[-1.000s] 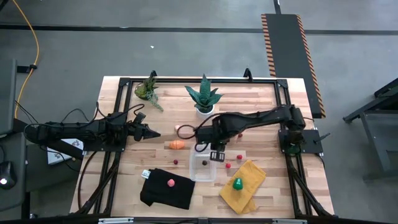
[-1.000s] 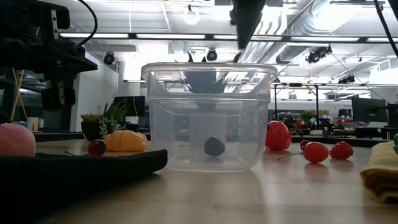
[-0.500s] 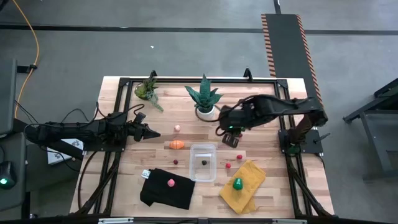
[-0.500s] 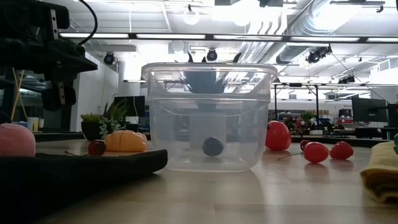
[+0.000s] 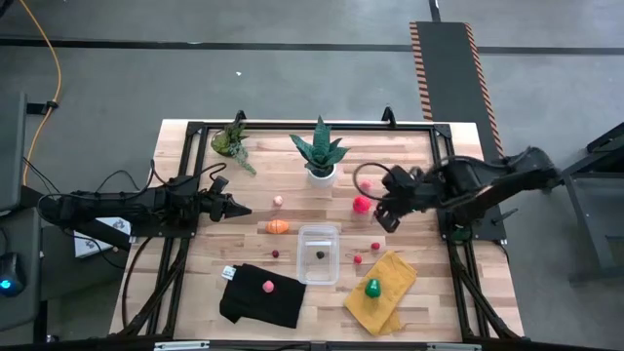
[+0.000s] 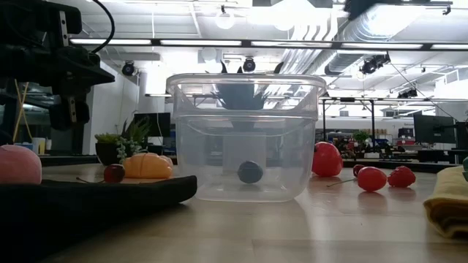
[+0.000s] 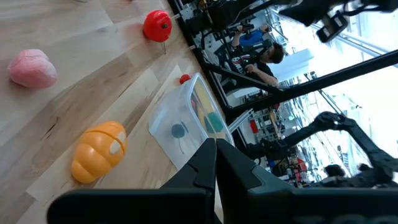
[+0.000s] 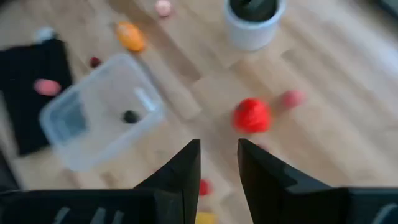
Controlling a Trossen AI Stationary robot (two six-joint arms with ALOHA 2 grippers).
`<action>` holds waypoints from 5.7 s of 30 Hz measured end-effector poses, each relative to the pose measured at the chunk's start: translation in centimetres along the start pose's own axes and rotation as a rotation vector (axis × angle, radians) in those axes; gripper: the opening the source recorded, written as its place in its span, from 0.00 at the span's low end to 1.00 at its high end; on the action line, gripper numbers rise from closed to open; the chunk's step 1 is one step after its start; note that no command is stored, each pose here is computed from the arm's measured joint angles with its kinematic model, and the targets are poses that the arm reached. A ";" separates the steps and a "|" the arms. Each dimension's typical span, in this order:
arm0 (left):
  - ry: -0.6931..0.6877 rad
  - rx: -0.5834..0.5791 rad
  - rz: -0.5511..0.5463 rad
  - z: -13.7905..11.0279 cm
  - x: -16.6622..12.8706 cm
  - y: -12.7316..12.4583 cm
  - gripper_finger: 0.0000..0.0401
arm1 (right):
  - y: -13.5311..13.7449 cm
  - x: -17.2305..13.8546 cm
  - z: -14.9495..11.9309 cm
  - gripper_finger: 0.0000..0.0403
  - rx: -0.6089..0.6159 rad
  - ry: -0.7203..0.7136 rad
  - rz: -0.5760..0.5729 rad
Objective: Pick and placing Produce into tupperware
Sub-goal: Put the raspberry into the transparent container
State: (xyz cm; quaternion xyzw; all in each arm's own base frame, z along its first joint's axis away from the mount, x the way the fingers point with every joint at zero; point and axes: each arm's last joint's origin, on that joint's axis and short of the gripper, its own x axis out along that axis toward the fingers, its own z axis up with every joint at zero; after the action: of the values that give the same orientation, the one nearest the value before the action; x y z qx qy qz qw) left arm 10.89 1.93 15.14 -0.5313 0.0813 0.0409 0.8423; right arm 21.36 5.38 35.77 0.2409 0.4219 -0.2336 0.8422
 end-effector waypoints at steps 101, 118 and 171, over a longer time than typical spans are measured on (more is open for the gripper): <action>-0.137 -0.030 0.104 0.3 0.0 0.5 0.00 | -3.1 17.6 -12.2 0.41 -0.568 0.237 0.212; -0.137 -0.028 0.104 0.3 0.0 0.5 0.00 | -2.9 18.3 -12.4 0.41 -0.562 0.261 0.229; -0.128 -0.053 0.096 0.3 0.0 0.4 0.00 | 0.9 13.7 -7.0 0.22 -0.659 0.207 0.108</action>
State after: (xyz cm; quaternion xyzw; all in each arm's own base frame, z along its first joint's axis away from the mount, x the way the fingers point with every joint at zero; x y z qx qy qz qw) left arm 10.81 2.37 14.87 -0.5454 0.0515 0.1171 0.8284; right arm 25.08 7.69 20.96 0.0003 0.5444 -0.0143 0.8387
